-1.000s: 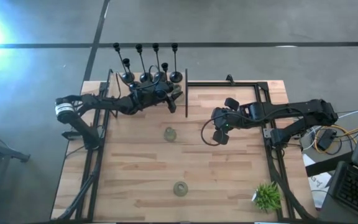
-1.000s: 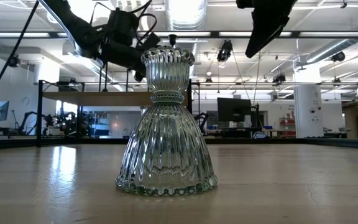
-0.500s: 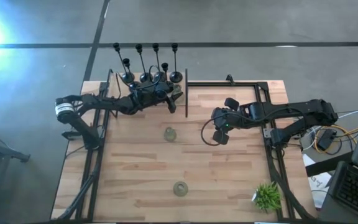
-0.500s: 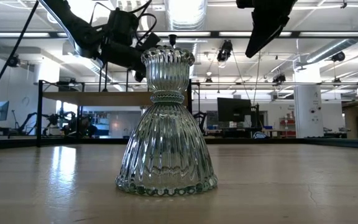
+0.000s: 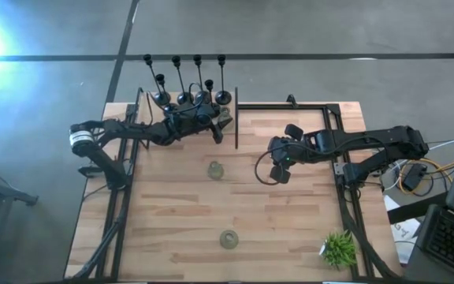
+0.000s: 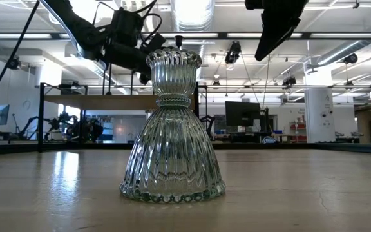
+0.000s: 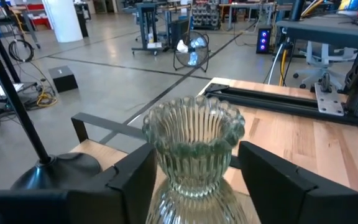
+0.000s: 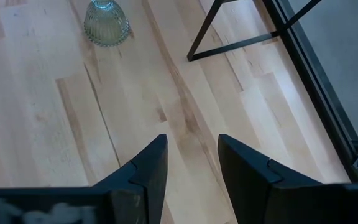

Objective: Pick & Place candle stick holders
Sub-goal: Put the green candleholder on the shelf

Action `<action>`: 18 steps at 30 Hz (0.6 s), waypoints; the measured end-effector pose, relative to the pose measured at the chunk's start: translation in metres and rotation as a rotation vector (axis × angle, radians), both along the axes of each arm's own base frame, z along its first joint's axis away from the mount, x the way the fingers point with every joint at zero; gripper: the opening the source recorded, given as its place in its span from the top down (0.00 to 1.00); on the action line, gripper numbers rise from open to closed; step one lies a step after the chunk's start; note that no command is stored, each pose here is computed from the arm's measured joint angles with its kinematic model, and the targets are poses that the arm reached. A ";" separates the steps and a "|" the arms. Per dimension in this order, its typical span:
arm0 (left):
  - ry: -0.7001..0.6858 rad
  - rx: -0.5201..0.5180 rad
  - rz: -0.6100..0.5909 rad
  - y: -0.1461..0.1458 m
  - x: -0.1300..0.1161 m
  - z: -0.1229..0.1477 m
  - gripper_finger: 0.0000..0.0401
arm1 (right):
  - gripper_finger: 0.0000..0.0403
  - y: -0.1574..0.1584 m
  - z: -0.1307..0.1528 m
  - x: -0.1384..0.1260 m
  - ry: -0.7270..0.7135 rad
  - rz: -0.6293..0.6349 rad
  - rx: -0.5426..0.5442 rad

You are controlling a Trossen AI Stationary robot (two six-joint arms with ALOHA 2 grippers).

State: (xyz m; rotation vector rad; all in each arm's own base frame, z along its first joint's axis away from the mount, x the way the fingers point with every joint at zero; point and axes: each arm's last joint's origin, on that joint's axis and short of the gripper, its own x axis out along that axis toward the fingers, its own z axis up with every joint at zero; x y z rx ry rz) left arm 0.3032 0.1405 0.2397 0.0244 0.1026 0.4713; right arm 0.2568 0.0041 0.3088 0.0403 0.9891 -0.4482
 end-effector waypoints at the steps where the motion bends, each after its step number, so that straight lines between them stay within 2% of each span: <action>1: 0.006 -0.003 0.000 0.000 0.000 -0.001 0.41 | 0.67 0.000 0.000 0.000 0.000 0.001 0.001; 5: 0.032 -0.014 0.000 0.000 -0.001 -0.003 0.38 | 0.67 0.000 0.000 0.000 0.001 0.001 0.001; 18: 0.068 -0.042 -0.002 -0.006 -0.010 0.006 0.40 | 0.64 0.000 -0.001 -0.001 0.009 0.001 0.001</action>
